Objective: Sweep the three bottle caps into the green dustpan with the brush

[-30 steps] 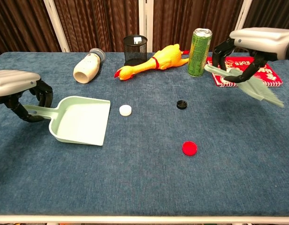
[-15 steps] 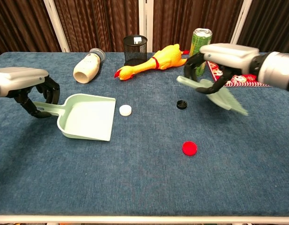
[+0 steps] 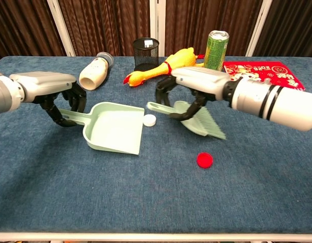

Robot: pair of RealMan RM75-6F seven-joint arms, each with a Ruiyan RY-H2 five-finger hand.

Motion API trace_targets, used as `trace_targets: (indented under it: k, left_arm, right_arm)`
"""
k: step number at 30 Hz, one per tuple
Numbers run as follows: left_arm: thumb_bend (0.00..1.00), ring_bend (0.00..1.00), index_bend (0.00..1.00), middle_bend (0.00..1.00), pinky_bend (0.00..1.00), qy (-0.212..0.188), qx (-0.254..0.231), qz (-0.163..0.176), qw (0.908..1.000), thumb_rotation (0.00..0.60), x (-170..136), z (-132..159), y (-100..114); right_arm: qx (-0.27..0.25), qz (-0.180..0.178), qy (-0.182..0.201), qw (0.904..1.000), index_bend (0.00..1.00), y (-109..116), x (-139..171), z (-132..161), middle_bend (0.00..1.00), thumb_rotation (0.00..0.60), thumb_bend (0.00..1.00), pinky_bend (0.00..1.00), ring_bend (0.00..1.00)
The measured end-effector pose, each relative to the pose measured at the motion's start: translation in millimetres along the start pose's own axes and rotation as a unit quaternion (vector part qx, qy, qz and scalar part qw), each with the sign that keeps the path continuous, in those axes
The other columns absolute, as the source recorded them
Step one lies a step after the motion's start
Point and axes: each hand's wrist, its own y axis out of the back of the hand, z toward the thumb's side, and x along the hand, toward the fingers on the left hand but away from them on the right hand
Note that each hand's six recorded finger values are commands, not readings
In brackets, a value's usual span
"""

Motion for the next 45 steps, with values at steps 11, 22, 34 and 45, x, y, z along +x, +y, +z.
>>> trace_targets:
  k: [11, 22, 34, 45]
  left_arm:
    - [0.35, 0.36, 0.56, 0.54, 0.28, -0.040, 0.011, -0.007, 0.9991, 0.600, 0.6, 28.4, 0.5]
    - [0.35, 0.36, 0.56, 0.54, 0.28, -0.051, 0.016, -0.015, 0.9985, 0.600, -0.2, 38.4, 2.3]
    - [0.35, 0.37, 0.56, 0.54, 0.28, -0.040, 0.016, -0.015, 0.9990, 0.600, 0.3, 43.8, 4.9]
    - [0.36, 0.37, 0.56, 0.54, 0.28, -0.024, 0.015, -0.019, 0.9994, 0.600, 3.2, 45.7, 5.2]
  right_arm:
    - [-0.071, -0.032, 0.050, 0.9957, 0.72, 1.3, -8.1, 41.7, 0.66, 0.600, 0.54, 0.22, 0.29]
    - [-0.081, -0.072, 0.013, 0.9940, 0.72, 18.2, 46.2, 37.6, 0.66, 0.600, 0.58, 0.19, 0.30]
    - [-0.111, -0.088, -0.063, 0.9879, 0.73, -9.6, 72.1, 39.8, 0.67, 0.600, 0.58, 0.13, 0.30]
    - [-0.111, -0.116, -0.071, 0.9845, 0.74, -26.3, 47.2, 51.1, 0.67, 0.600, 0.60, 0.11, 0.30]
